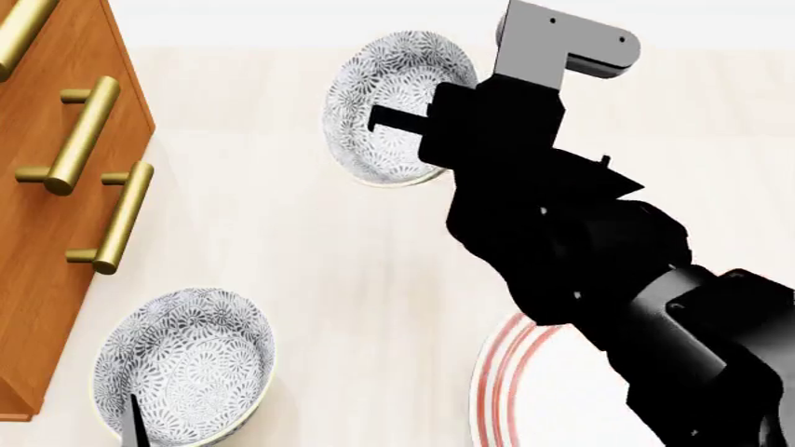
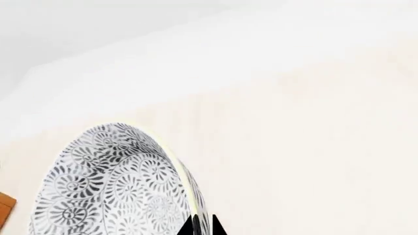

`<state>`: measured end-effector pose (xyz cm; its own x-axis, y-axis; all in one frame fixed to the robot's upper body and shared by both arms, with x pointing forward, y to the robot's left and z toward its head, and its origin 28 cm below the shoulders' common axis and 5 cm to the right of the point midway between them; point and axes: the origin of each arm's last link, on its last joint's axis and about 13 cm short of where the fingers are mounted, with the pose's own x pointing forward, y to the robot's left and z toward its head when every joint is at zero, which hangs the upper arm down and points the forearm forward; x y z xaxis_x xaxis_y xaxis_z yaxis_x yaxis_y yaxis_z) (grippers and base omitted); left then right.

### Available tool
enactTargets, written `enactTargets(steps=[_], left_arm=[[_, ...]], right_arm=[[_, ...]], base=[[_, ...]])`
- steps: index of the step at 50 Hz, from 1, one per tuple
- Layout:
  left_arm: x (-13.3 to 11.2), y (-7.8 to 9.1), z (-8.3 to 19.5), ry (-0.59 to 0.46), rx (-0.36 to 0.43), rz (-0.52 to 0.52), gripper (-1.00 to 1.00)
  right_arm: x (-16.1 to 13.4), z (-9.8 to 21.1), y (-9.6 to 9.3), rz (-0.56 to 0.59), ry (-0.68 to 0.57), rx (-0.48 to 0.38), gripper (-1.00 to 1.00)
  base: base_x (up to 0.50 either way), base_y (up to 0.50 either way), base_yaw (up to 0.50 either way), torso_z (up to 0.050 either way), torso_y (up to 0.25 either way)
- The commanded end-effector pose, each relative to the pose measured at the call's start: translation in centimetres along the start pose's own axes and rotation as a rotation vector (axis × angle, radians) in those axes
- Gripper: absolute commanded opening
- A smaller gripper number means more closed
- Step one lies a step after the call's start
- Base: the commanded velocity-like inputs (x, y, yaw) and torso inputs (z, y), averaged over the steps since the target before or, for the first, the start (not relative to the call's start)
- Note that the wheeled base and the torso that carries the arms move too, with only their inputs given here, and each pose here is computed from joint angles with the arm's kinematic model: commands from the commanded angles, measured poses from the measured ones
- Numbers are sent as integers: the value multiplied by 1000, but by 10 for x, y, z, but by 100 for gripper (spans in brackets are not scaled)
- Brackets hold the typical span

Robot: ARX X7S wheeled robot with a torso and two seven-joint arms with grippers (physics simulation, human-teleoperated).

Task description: Pick up the bowl and put it in the front on the plate.

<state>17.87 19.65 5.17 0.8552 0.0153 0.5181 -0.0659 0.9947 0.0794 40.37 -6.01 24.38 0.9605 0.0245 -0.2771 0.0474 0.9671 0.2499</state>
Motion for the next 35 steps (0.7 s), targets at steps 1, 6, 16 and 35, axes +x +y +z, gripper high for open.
enactTargets(steps=[1,6,16,35], left_arm=[[2,1,1,0,2,8,100],[3,1,0,3,3,11,100],[2,-1,-1,7,7,-1,100],[1,-5,2,-2,21,-22,100]], right_arm=[[-43,38,-32,32,-161,-80,-100],[-78,49,-58,41,-229,-117,-100],[-144,55,-103,44,-345,-184,-100],[-218,27,-153,125,-361,-355,-100]], base=[[0,0,0,0,0],[0,0,0,0,0],[0,0,0,0,0],[0,0,0,0,0]])
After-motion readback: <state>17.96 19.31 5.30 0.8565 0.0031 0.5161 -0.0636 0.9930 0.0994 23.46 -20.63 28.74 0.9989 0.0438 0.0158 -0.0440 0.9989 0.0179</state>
